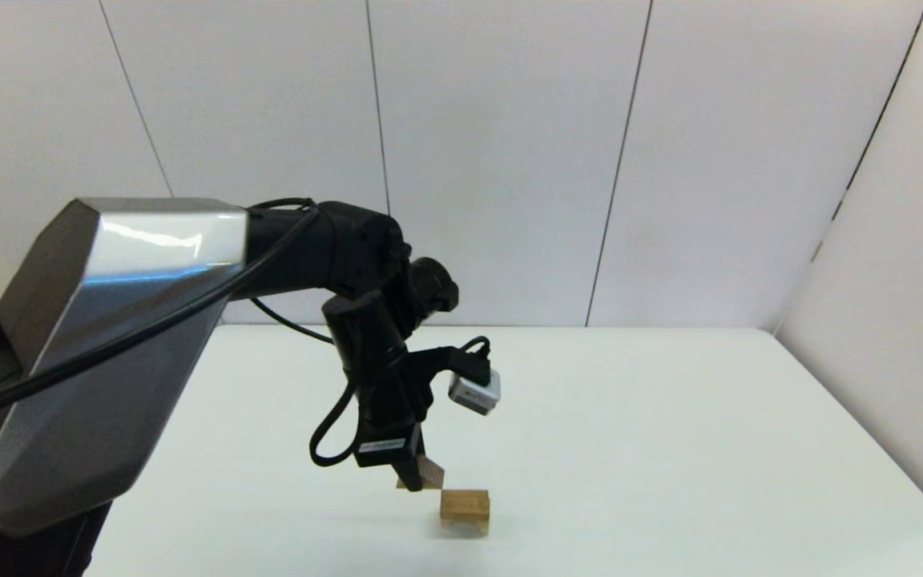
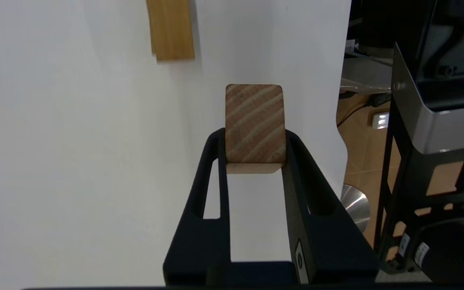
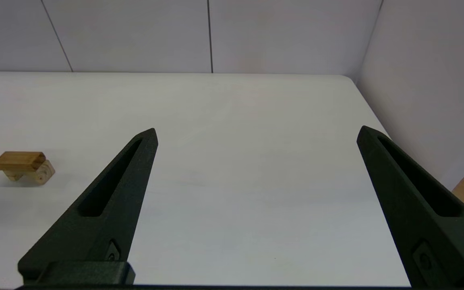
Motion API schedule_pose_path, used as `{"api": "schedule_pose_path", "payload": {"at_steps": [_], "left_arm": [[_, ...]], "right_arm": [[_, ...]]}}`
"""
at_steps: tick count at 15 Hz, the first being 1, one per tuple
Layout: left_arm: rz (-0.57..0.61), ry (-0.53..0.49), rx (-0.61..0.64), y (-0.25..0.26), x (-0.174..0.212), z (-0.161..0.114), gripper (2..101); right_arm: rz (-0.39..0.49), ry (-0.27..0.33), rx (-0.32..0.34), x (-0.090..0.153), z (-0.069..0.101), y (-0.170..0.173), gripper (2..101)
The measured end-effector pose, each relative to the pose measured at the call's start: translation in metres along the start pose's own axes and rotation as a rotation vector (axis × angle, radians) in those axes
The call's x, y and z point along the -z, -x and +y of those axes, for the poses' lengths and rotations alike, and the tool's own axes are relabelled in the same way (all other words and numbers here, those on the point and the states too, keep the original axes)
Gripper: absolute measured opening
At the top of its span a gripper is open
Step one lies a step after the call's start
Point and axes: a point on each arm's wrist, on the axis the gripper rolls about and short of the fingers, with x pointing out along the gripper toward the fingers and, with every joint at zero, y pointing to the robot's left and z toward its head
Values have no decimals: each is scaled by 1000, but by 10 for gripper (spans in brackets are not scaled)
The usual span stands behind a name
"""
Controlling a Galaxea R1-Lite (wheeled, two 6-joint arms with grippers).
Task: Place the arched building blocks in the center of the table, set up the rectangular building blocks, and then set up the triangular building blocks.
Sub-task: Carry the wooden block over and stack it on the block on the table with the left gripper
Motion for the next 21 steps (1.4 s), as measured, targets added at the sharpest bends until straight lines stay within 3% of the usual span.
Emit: {"api": "schedule_pose_path", "payload": {"at_steps": [4, 9, 21], "left_arm": [[18, -57, 31, -29, -18, 1, 233], [-24, -113, -30, -53, -33, 12, 233], [24, -112, -74, -93, -32, 34, 233]], "right_arm": [[0, 0, 0, 0, 0, 0, 980], [0, 0, 0, 0, 0, 0, 980], [0, 0, 0, 0, 0, 0, 980]]}}
